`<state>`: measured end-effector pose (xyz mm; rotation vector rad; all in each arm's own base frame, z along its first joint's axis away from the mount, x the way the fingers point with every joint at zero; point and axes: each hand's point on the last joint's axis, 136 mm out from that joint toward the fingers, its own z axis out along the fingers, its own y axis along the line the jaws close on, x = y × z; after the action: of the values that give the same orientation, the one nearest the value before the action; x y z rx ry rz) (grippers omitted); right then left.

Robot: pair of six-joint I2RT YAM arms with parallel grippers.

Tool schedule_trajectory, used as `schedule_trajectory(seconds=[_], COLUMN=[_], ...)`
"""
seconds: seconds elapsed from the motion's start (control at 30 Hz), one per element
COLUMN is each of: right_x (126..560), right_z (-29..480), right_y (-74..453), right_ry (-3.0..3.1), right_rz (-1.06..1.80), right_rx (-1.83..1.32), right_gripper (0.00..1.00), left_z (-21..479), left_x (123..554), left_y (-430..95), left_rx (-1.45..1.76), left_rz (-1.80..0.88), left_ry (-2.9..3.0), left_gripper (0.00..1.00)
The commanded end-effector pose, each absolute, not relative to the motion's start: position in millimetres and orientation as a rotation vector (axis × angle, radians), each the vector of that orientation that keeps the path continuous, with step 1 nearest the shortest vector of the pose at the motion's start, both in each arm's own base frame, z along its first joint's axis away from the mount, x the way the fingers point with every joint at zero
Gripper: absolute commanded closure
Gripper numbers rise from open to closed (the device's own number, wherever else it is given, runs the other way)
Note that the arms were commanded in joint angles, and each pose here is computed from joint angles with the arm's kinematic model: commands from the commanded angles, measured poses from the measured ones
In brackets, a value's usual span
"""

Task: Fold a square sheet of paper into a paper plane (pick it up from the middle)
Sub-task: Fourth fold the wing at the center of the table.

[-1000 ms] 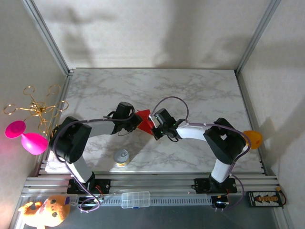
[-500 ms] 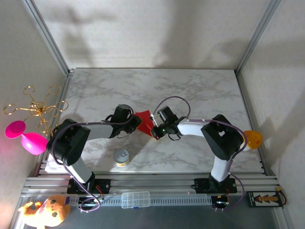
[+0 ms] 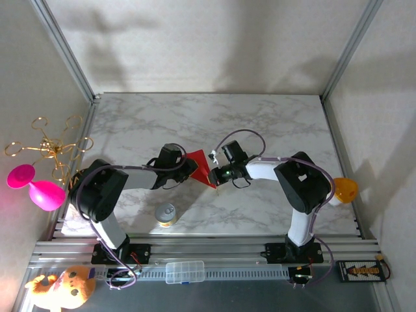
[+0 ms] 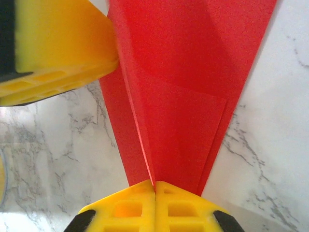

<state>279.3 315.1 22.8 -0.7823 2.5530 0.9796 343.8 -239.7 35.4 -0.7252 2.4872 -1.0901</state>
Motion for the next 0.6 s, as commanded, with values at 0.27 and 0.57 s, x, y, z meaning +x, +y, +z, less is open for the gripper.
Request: schedule_trajectory(seconds=[0.27,0.57], right_x=[283,282], right_z=[28,24], right_y=[319,317], right_ry=[2.550,2.564], right_rz=[1.118,1.126], right_rx=[-0.732,-0.721], right_gripper=[0.95,0.94], left_z=[36,28], left_x=[342,339], left_y=[-252,-253], left_rx=[-0.585,-0.573], left_rz=[-1.118,-1.117], left_ry=[2.485,2.503], left_gripper=[0.72,0.69])
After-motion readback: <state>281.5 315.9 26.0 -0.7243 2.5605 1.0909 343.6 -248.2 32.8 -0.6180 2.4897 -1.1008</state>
